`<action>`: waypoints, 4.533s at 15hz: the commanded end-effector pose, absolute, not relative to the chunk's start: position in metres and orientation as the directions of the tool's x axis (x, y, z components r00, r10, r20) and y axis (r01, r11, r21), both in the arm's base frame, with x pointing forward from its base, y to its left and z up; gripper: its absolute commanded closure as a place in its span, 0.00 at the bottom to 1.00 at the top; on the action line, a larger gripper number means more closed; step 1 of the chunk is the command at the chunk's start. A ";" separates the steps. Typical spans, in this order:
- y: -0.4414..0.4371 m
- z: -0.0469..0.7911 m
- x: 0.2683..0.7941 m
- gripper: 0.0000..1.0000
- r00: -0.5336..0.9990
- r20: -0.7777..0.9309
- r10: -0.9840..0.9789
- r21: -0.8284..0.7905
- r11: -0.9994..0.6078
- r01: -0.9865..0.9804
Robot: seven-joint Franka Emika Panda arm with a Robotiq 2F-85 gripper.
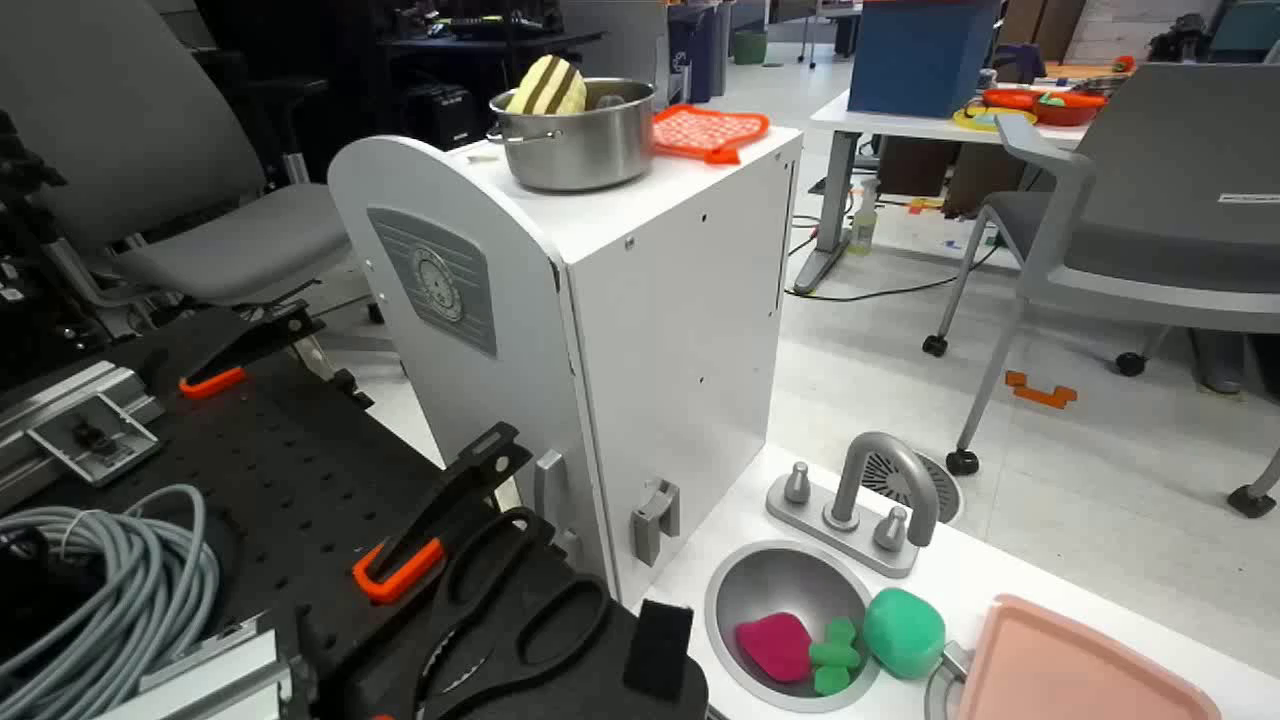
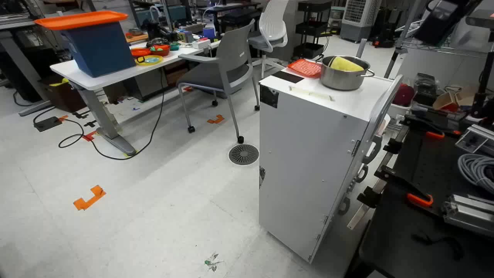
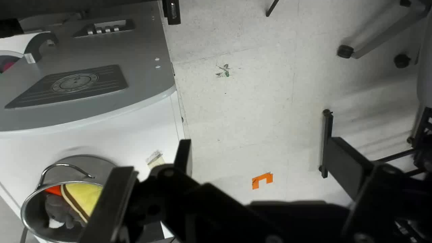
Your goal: Remove the yellow sponge from the pot
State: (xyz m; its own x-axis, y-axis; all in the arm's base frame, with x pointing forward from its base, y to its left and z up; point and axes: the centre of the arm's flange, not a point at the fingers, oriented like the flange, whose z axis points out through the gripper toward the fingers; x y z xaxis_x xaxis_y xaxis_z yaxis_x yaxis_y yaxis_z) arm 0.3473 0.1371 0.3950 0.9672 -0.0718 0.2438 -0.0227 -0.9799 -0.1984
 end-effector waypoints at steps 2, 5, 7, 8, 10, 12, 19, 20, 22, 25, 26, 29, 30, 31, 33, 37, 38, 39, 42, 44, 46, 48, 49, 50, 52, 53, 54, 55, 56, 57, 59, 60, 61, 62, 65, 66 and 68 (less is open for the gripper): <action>0.137 0.395 0.347 0.00 0.967 0.244 -0.072 -0.198 -0.980 -0.023; 0.137 0.395 0.347 0.00 0.967 0.244 -0.072 -0.198 -0.980 -0.023; 0.137 0.395 0.347 0.00 0.967 0.244 -0.072 -0.198 -0.980 -0.023; 0.137 0.395 0.347 0.00 0.967 0.244 -0.072 -0.198 -0.980 -0.023; 0.137 0.395 0.347 0.00 0.967 0.244 -0.072 -0.198 -0.980 -0.023; 0.137 0.395 0.347 0.00 0.967 0.244 -0.072 -0.198 -0.980 -0.023; 0.137 0.395 0.347 0.00 0.967 0.244 -0.072 -0.198 -0.980 -0.023; 0.137 0.395 0.347 0.00 0.967 0.244 -0.072 -0.198 -0.980 -0.023; 0.137 0.395 0.347 0.00 0.967 0.244 -0.072 -0.198 -0.980 -0.023; 0.137 0.395 0.347 0.00 0.967 0.244 -0.072 -0.198 -0.980 -0.023; 0.137 0.395 0.347 0.00 0.967 0.244 -0.072 -0.198 -0.980 -0.023; 0.137 0.395 0.347 0.00 0.967 0.244 -0.072 -0.198 -0.980 -0.023; 0.137 0.395 0.347 0.00 0.967 0.244 -0.072 -0.198 -0.980 -0.023; 0.137 0.395 0.347 0.00 0.967 0.244 -0.072 -0.198 -0.980 -0.023; 0.137 0.395 0.347 0.00 0.967 0.244 -0.072 -0.198 -0.980 -0.023; 0.137 0.395 0.347 0.00 0.967 0.244 -0.071 -0.198 -0.980 -0.022; 0.137 0.395 0.347 0.00 0.967 0.244 -0.071 -0.198 -0.980 -0.022; 0.137 0.395 0.347 0.00 0.967 0.244 -0.071 -0.198 -0.980 -0.022; 0.137 0.395 0.347 0.00 0.967 0.244 -0.071 -0.198 -0.980 -0.022; 0.137 0.395 0.347 0.00 0.967 0.244 -0.071 -0.198 -0.980 -0.022; 0.137 0.395 0.347 0.00 0.967 0.244 -0.071 -0.198 -0.980 -0.022; 0.137 0.395 0.347 0.00 0.967 0.244 -0.071 -0.198 -0.980 -0.022; 0.137 0.395 0.347 0.00 0.967 0.244 -0.071 -0.198 -0.980 -0.022; 0.139 0.395 0.346 0.00 0.966 0.251 -0.063 -0.245 -0.970 0.001; 0.139 0.397 0.347 0.00 0.968 0.242 -0.067 -0.216 -0.976 -0.014; 0.141 0.398 0.347 0.00 0.968 0.241 -0.064 -0.230 -0.973 -0.008; 0.142 0.398 0.346 0.00 0.969 0.240 -0.062 -0.236 -0.972 -0.004; 0.143 0.398 0.346 0.00 0.969 0.239 -0.061 -0.238 -0.971 -0.002; 0.143 0.398 0.346 0.00 0.969 0.239 -0.060 -0.239 -0.971 -0.002; 0.143 0.398 0.346 0.00 0.969 0.239 -0.060 -0.239 -0.971 -0.002; 0.143 0.398 0.346 0.00 0.969 0.239 -0.061 -0.239 -0.971 -0.002; 0.143 0.398 0.346 0.00 0.969 0.239 -0.061 -0.239 -0.971 -0.002; 0.143 0.398 0.346 0.00 0.969 0.239 -0.061 -0.239 -0.971 -0.002; 0.142 0.399 0.345 0.00 0.968 0.243 -0.064 -0.228 -0.974 -0.007; 0.136 0.404 0.345 0.00 0.960 0.258 -0.106 -0.184 -0.981 -0.058; 0.133 0.404 0.346 0.00 0.959 0.259 -0.114 -0.175 -0.982 -0.069; 0.126 0.406 0.348 0.00 0.954 0.267 -0.137 -0.156 -0.983 -0.097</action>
State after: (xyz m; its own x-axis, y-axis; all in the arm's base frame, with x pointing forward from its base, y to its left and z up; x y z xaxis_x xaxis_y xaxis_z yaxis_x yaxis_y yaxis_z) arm 0.3504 0.1323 0.3981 0.9623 -0.1018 0.2523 -0.0550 -0.9810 -0.1860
